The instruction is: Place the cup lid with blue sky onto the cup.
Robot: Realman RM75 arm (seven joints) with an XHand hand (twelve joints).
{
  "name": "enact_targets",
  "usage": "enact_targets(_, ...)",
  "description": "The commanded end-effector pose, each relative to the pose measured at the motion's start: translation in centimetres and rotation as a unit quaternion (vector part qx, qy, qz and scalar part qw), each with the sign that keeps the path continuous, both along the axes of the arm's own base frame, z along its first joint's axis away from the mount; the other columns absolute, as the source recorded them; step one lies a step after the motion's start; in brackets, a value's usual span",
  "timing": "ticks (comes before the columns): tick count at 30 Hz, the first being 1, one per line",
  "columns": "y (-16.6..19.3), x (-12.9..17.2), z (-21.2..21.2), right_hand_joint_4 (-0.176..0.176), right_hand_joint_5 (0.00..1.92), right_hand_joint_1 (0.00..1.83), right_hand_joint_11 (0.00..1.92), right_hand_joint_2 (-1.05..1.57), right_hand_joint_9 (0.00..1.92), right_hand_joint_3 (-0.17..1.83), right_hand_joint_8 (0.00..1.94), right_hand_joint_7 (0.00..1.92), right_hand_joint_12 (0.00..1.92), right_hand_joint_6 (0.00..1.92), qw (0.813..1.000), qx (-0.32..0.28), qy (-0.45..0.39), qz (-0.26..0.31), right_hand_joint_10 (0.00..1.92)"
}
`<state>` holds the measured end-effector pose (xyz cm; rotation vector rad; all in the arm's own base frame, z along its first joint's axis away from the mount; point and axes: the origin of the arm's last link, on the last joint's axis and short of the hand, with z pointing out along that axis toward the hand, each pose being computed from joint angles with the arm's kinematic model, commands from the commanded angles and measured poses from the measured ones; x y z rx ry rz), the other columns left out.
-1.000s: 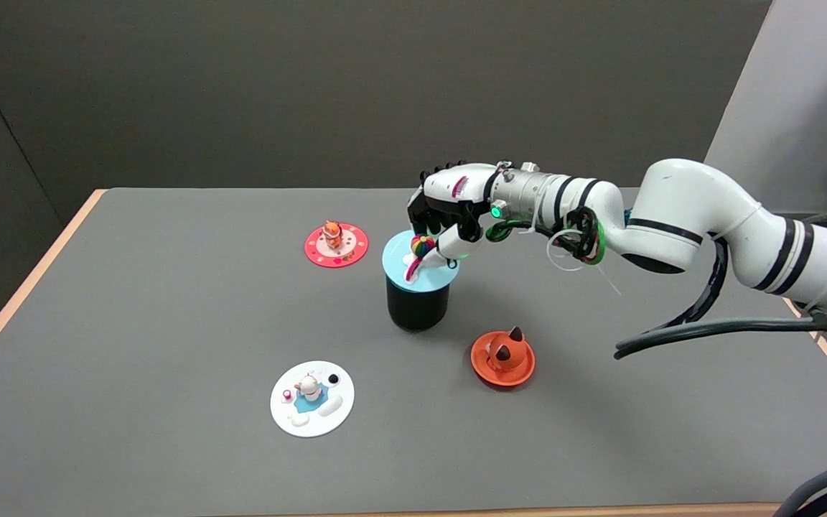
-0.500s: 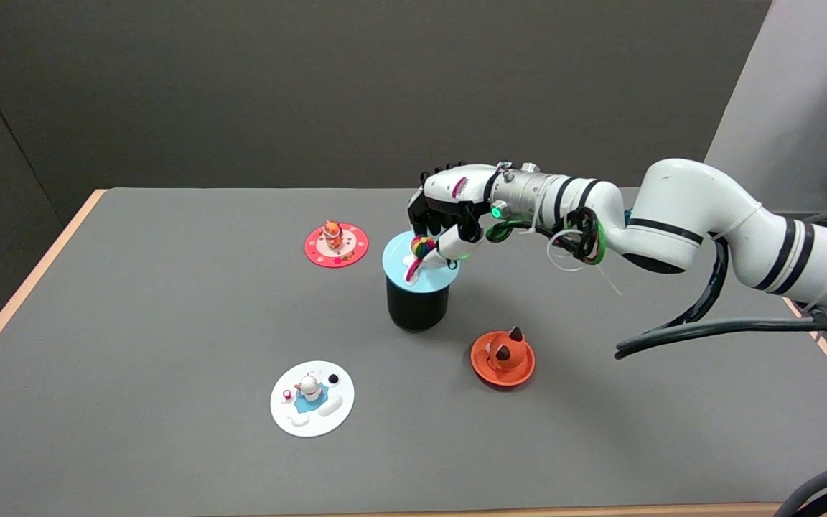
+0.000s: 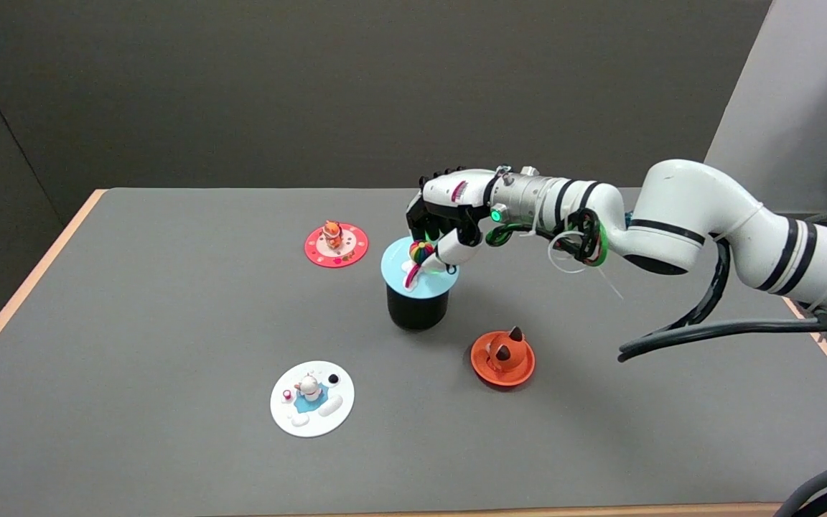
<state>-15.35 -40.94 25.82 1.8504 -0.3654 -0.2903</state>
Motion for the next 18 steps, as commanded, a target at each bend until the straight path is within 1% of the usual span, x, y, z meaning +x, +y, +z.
enact_targets(1,0.17,-0.09,0.01,0.019,0.82,1.02,0.61,1.07,0.49,0.27,1.4,0.57,1.26,1.27,1.0,0.001,-0.003,-0.005,1.5)
enact_targets(6,0.13,-0.1,0.06,0.021,0.82,1.02,0.6,1.07,0.48,0.28,1.4,0.56,1.26,1.27,1.0,0.001,-0.003,-0.005,1.51)
enact_targets(13,0.12,-0.04,0.11,0.035,0.81,1.01,0.59,1.08,0.45,0.25,1.39,0.53,1.24,1.28,1.0,0.0,-0.003,-0.004,1.5)
enact_targets(14,0.09,-0.05,0.13,0.024,0.8,1.01,0.59,1.08,0.44,0.26,1.39,0.53,1.24,1.29,1.0,0.0,-0.003,-0.004,1.49)
enact_targets(15,0.09,-0.05,0.13,0.02,0.8,1.01,0.58,1.08,0.44,0.26,1.39,0.53,1.24,1.29,1.0,0.0,-0.003,-0.004,1.49)
enact_targets(18,0.07,-0.04,0.14,0.023,0.8,1.01,0.58,1.09,0.43,0.25,1.37,0.51,1.22,1.29,1.0,0.0,-0.004,-0.003,1.48)
